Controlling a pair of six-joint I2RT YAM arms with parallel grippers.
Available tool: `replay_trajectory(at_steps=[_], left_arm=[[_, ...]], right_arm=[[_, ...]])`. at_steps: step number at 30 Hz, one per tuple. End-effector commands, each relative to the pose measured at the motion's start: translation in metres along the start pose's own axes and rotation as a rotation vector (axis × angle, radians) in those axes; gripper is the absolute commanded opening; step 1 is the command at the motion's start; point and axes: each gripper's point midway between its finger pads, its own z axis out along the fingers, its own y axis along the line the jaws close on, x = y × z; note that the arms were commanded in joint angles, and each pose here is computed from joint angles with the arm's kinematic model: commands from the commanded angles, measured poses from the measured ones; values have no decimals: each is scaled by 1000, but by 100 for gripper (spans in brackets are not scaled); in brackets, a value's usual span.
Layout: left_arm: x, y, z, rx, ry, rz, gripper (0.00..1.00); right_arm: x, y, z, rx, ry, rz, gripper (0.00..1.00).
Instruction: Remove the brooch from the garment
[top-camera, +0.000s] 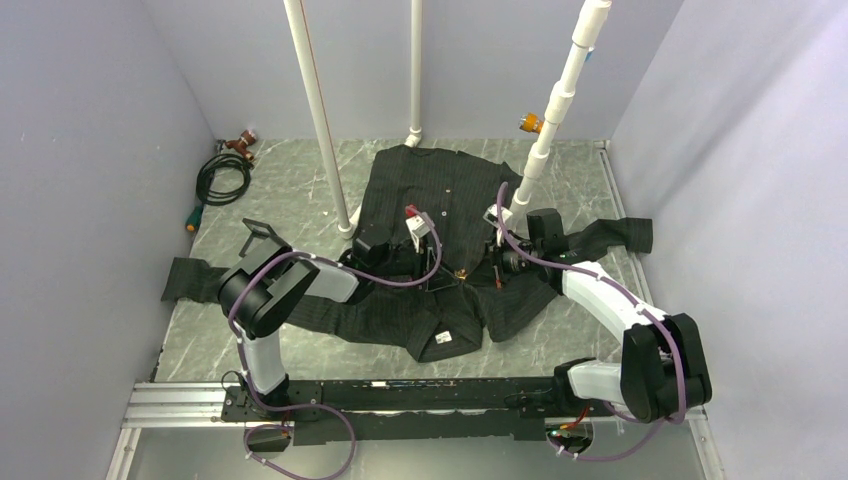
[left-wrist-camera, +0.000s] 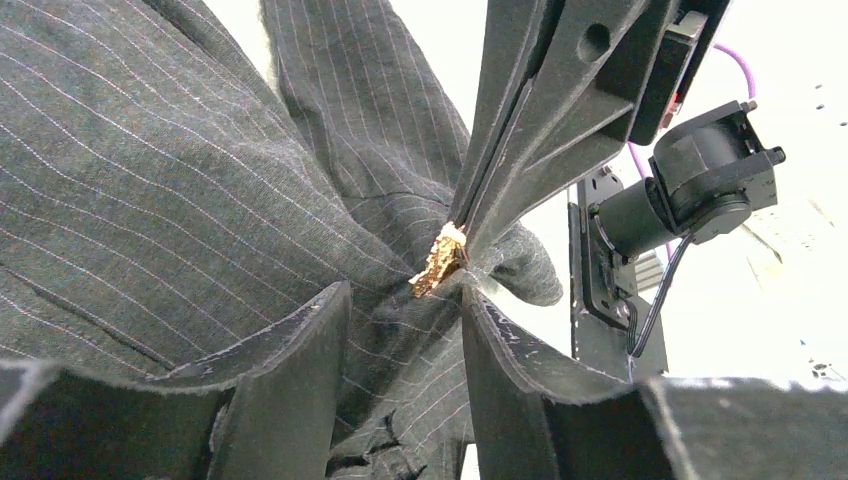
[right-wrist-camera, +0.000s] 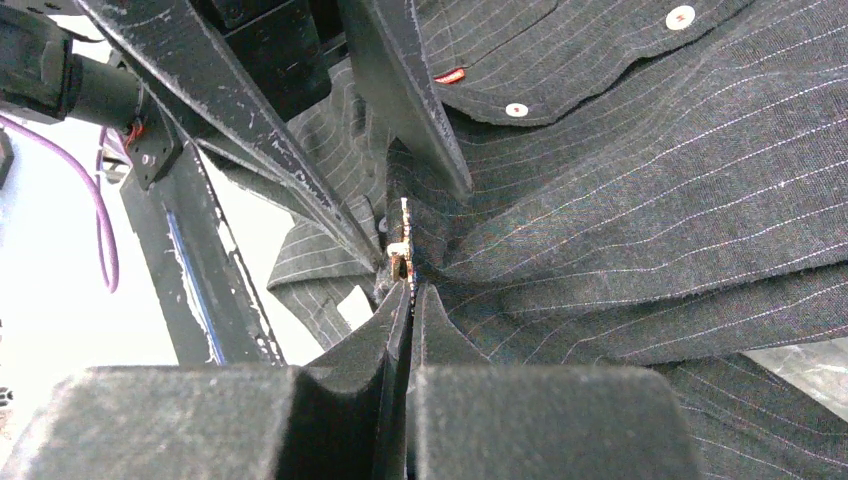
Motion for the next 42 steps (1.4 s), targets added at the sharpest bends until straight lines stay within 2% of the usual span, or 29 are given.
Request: replay_trajectory(at_steps=[1,12,18,26,31,42], left_arm=[[-28,-13,7,5,-56,25,49],[-29,-13,14,29,-53,-24,44],[-22,-7,16,7,-39,-41,36],[-11,-10,12,36,-28,-35,40],[-9,-12,11,37,-25,-33,40],[-10,-6,15,16,-25,-63,27]], right_arm=[[-15,-2,1,15,-43,-21,0],[-12,-4,7,67,-17,-2,0],[-13,-2,7,59,-19,-8,0],[-12,-2,7,55,-16,-7,0],[-14,-3,6,58,-25,-3,0],[-14,2,5,33,-27,-11,0]])
